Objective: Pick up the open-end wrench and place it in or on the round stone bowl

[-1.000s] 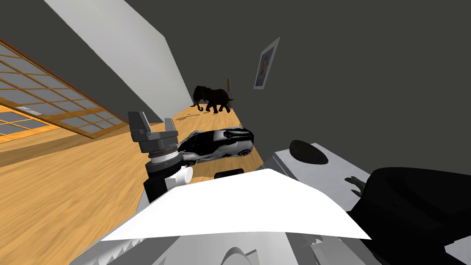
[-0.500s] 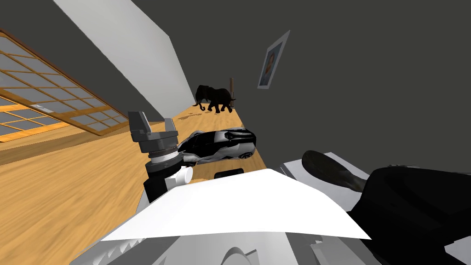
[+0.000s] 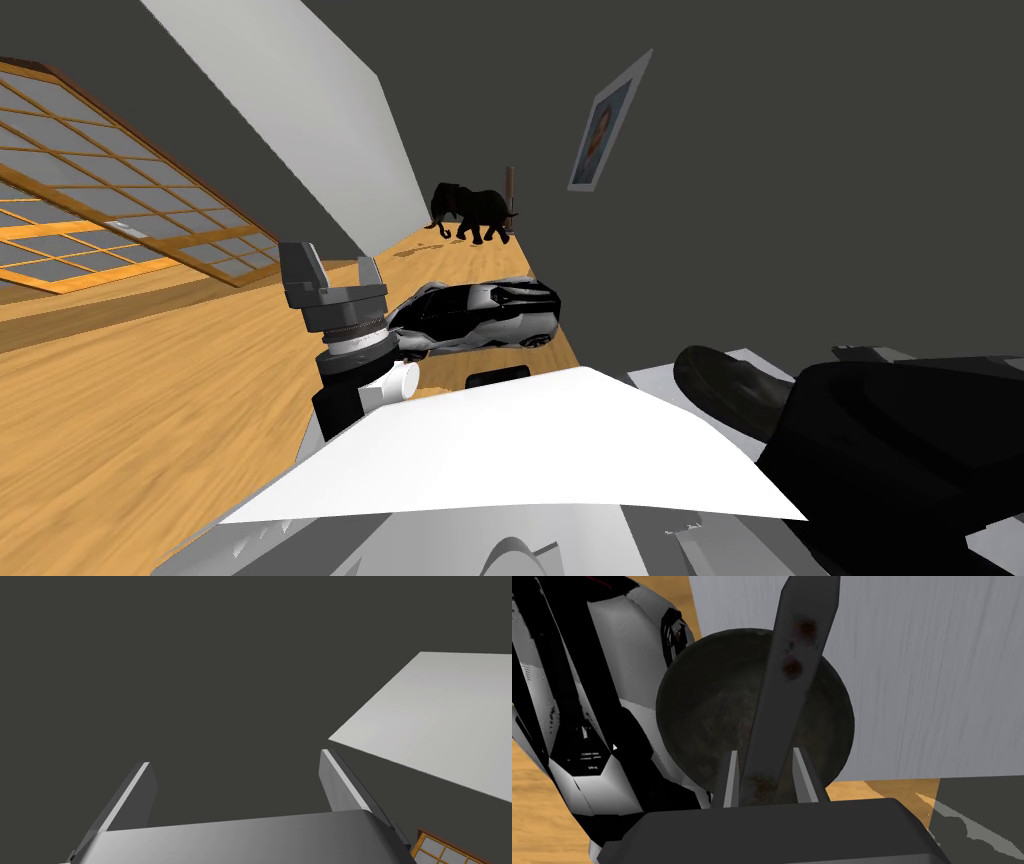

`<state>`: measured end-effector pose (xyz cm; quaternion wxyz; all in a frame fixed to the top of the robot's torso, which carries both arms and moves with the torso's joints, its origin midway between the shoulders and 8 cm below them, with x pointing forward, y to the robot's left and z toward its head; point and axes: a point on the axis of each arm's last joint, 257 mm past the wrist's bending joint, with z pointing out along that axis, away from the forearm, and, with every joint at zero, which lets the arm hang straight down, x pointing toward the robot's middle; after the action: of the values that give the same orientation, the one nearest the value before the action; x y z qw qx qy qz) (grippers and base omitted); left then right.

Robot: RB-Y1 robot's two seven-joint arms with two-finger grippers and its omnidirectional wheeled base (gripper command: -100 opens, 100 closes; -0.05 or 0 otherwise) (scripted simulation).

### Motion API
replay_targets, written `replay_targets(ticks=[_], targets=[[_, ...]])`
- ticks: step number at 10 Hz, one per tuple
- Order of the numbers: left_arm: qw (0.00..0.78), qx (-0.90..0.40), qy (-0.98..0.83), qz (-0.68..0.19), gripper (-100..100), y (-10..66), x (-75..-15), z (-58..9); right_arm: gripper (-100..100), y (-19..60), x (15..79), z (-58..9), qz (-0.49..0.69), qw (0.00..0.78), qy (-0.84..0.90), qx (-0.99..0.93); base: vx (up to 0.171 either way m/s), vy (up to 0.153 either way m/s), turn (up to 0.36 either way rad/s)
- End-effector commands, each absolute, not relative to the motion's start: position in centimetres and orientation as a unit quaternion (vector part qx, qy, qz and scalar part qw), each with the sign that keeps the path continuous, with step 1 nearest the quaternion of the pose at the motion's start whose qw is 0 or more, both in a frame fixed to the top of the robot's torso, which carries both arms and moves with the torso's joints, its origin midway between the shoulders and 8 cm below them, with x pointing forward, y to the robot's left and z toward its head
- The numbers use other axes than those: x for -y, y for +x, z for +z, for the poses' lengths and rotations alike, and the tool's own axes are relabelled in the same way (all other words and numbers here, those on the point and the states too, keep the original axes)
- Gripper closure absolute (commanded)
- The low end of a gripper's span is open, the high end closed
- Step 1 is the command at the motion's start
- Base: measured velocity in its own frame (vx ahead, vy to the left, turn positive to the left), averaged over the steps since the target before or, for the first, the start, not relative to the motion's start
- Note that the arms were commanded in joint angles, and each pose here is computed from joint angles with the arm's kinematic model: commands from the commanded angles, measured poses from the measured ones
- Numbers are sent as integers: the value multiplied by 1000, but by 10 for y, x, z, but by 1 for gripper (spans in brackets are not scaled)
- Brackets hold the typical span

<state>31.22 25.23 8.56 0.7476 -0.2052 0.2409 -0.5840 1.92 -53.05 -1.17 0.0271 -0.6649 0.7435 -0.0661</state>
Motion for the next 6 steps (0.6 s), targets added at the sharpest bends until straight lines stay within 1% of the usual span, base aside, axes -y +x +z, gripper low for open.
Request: replay_targets(ticks=[1, 3, 6], targets=[[748, -241, -205, -584, 0, 312, -252, 86, 100, 24, 522, -8, -55, 29, -674, -736, 7, -38, 72], [748, -241, -205, -584, 0, 312, -252, 86, 100, 27, 510, -2, -34, 25, -685, -727, -14, -40, 101], [748, -241, -205, -584, 0, 312, -252, 86, 100, 25, 503, 1, -10, 11, -689, -724, -26, -27, 50]])
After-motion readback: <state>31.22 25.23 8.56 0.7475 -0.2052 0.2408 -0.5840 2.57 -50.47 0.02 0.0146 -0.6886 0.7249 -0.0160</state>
